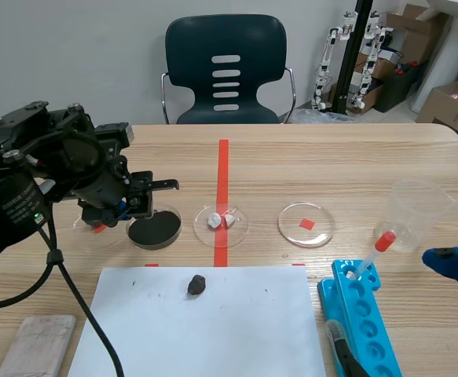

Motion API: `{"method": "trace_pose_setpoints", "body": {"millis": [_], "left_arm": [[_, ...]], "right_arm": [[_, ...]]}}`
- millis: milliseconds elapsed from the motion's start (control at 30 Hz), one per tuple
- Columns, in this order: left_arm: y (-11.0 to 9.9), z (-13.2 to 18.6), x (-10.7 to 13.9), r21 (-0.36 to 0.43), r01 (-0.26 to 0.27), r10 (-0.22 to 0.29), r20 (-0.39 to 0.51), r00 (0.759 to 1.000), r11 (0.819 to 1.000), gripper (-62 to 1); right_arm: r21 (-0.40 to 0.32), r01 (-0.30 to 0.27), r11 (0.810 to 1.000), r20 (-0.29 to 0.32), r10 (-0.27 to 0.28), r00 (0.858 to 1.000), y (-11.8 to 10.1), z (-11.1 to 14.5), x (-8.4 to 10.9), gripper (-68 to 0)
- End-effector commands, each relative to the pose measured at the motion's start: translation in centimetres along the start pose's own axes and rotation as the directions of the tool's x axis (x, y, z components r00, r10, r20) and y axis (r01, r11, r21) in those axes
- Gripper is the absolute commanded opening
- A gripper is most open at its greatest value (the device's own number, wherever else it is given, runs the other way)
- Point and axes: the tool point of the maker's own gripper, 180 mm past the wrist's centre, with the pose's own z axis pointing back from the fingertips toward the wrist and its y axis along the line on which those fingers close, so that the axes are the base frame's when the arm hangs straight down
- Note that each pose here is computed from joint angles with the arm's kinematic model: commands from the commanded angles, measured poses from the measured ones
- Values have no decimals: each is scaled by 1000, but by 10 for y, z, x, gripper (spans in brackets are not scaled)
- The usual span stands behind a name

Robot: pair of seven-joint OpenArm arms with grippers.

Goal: Lower the mineral onto the iron filings and hold still

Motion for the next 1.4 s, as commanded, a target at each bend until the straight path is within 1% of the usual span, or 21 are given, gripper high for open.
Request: {"method": "trace_pose_setpoints", "body": {"millis": [0, 233, 367, 667, 933, 1367], "left_arm": [[-8, 6, 17, -18, -1, 2, 33, 999, 1000, -466], [-9, -8, 18, -3, -23, 23, -24, 999, 1000, -466], [-8, -13, 21, 9, -29, 29, -40, 999, 1000, -466], [-10, -25, 12, 20, -45, 47, -94, 995, 999, -466], [-12, -33, 6, 19, -49, 51, -97, 994, 999, -466], [-12, -34, 7, 20, -50, 52, -86, 995, 999, -466]], "right_arm": [[-1, 0, 1000, 17, 0, 1000, -1, 1, 3, 4], [-1, 0, 1000, 17, 0, 1000, -1, 1, 3, 4], [-1, 0, 1000, 17, 0, 1000, -1, 1, 3, 4], [-1, 0, 1000, 17, 0, 1000, -1, 1, 3, 4], [-1, 0, 1000, 17, 0, 1000, -1, 1, 3, 4], [-1, 0, 1000, 17, 0, 1000, -1, 1, 3, 4]]}}
